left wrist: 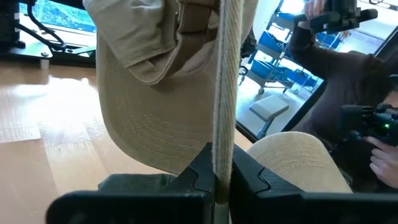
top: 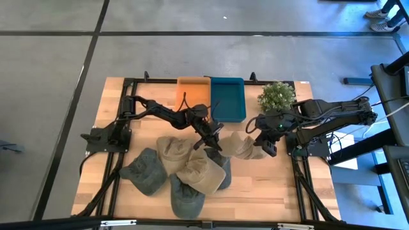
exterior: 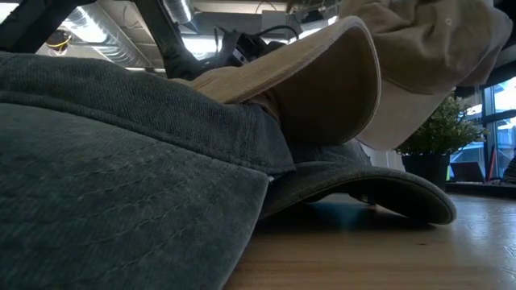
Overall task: Pick & Place hat
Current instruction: Put the right brown cap into the right transparent bin
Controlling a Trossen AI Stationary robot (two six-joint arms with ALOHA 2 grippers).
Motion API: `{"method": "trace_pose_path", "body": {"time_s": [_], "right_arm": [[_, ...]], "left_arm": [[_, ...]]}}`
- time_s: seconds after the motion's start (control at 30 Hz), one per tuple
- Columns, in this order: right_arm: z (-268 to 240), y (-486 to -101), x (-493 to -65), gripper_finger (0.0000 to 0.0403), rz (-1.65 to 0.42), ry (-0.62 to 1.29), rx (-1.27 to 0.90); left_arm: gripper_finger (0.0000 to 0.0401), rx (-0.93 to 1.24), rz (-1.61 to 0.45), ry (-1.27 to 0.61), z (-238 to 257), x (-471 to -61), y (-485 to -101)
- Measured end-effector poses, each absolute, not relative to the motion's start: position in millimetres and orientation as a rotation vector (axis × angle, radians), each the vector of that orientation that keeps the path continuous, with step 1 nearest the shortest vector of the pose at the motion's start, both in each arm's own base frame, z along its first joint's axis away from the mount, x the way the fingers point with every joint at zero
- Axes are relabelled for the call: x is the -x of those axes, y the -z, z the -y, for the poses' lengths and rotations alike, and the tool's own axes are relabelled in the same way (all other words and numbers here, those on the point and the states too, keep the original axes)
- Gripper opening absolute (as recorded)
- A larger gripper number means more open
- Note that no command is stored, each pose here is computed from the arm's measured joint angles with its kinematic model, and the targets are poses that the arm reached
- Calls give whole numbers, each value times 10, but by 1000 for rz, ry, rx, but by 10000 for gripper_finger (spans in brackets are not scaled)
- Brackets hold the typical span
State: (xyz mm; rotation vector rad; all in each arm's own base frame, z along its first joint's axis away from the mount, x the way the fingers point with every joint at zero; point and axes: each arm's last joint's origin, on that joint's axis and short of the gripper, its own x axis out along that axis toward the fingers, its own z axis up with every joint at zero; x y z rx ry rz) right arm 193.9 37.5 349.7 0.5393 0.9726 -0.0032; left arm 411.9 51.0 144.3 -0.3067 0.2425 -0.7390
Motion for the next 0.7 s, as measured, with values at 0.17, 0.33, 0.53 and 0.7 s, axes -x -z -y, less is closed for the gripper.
{"method": "trace_pose_path", "body": {"time_s": [0.17, 0.33, 0.53, 0.7], "right_arm": [[-373, -3497, -1940, 30, -968, -10, -500], [-369, -3497, -1942, 30, -960, -5, -467], [-360, -3502, -1936, 30, -949, 5, -434], [-319, -3606, -1864, 29, -953, 89, -358]], "left_arm": [[23, 365, -233, 719, -573, -4118, -1480], [42, 380, -234, 729, -641, -4102, -1486], [87, 367, -183, 732, -695, -4097, -1548], [121, 399, -168, 786, -907, -3988, -1715]]}}
